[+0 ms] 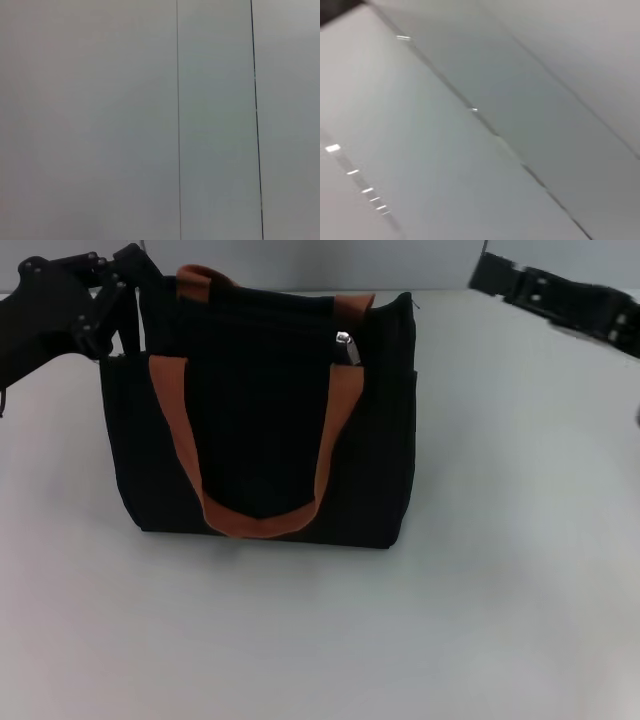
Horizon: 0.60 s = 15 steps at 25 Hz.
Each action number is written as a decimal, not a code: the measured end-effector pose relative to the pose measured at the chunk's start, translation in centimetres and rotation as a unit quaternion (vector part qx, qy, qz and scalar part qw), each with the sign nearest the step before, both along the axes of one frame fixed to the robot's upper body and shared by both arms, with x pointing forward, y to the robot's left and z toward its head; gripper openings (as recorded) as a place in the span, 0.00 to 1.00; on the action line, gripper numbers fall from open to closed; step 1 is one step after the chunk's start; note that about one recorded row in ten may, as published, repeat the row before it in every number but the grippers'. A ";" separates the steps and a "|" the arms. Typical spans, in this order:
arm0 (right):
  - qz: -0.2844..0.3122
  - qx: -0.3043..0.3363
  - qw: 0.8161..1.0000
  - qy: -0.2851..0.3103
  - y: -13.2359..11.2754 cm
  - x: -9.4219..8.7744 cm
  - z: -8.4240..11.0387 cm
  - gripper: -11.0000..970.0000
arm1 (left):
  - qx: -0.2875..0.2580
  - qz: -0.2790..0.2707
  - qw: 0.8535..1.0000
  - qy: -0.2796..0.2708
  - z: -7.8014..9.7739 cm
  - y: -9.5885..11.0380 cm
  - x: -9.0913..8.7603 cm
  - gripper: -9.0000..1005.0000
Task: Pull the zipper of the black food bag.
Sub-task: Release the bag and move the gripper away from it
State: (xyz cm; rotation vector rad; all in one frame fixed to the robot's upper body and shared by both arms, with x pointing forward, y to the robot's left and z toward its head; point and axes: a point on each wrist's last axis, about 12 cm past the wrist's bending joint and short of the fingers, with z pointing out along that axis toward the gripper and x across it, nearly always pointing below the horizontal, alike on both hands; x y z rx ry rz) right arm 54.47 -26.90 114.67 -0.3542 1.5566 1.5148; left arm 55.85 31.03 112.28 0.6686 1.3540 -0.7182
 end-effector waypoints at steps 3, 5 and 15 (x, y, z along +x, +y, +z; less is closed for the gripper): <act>0.011 0.018 0.995 -0.101 -0.7 -2.4 -0.8 0.52 | -0.001 0.000 1.000 0.004 -0.2 -0.1 0.0 0.05; 0.008 0.018 0.993 -0.118 -0.8 -2.9 -1.2 0.58 | -0.003 -0.001 1.000 0.009 -0.2 -0.2 0.0 0.05; 0.090 -0.119 0.967 -0.205 0.4 -5.5 -5.0 0.80 | -0.018 0.012 0.999 0.047 -0.6 0.2 0.0 0.05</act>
